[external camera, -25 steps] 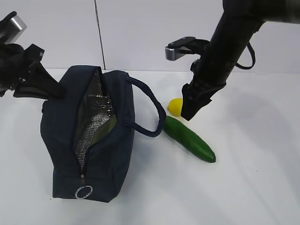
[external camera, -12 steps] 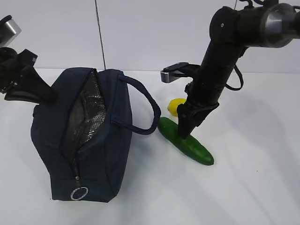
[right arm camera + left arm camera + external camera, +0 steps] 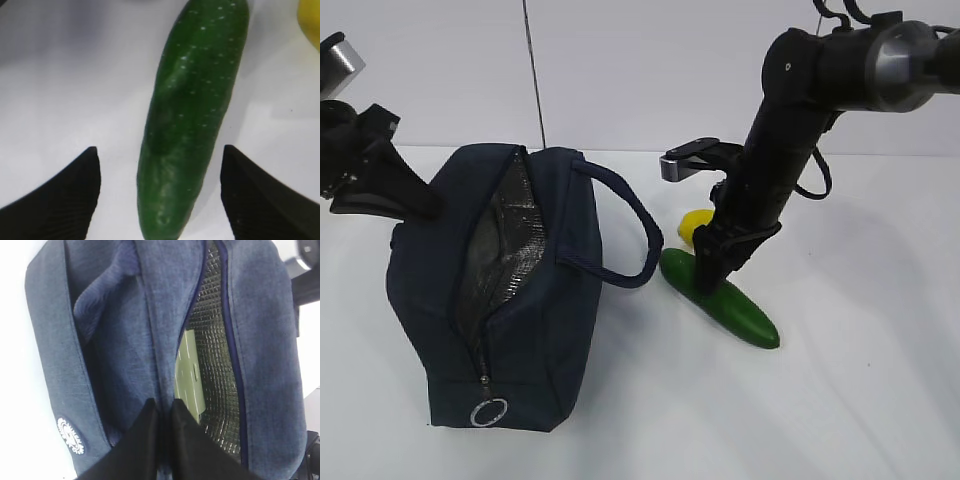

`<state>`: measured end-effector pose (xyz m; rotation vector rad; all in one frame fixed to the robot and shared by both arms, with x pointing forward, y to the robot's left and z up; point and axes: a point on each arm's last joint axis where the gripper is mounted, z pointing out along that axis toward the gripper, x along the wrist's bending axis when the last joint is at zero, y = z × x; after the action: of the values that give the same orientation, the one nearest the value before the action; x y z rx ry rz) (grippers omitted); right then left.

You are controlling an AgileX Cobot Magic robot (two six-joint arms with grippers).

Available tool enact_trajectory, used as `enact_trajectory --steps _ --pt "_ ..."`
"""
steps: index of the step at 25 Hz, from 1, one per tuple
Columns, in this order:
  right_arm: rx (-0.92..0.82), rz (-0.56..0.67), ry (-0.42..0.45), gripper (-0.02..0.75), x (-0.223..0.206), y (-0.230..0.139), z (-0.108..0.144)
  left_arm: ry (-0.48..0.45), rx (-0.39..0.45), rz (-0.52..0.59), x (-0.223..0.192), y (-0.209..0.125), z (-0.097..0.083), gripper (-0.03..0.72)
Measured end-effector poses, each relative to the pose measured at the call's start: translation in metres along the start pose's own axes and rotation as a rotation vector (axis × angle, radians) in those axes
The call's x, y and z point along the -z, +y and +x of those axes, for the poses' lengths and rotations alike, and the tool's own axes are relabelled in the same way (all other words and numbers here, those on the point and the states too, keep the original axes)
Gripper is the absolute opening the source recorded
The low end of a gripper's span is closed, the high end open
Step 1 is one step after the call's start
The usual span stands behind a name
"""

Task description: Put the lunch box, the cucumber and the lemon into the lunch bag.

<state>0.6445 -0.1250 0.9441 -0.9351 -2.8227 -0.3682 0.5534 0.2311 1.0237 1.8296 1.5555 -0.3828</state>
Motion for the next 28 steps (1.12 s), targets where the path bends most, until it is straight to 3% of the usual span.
enact_trajectory --steps 20,28 --pt "-0.042 0.013 0.044 0.577 -0.036 0.001 -0.010 -0.004 0.003 -0.003 0.000 0.000 0.000 0.009" --pt "-0.043 0.012 0.043 0.363 -0.036 0.001 -0.010 -0.015 0.011 -0.010 0.000 0.001 -0.001 0.009"
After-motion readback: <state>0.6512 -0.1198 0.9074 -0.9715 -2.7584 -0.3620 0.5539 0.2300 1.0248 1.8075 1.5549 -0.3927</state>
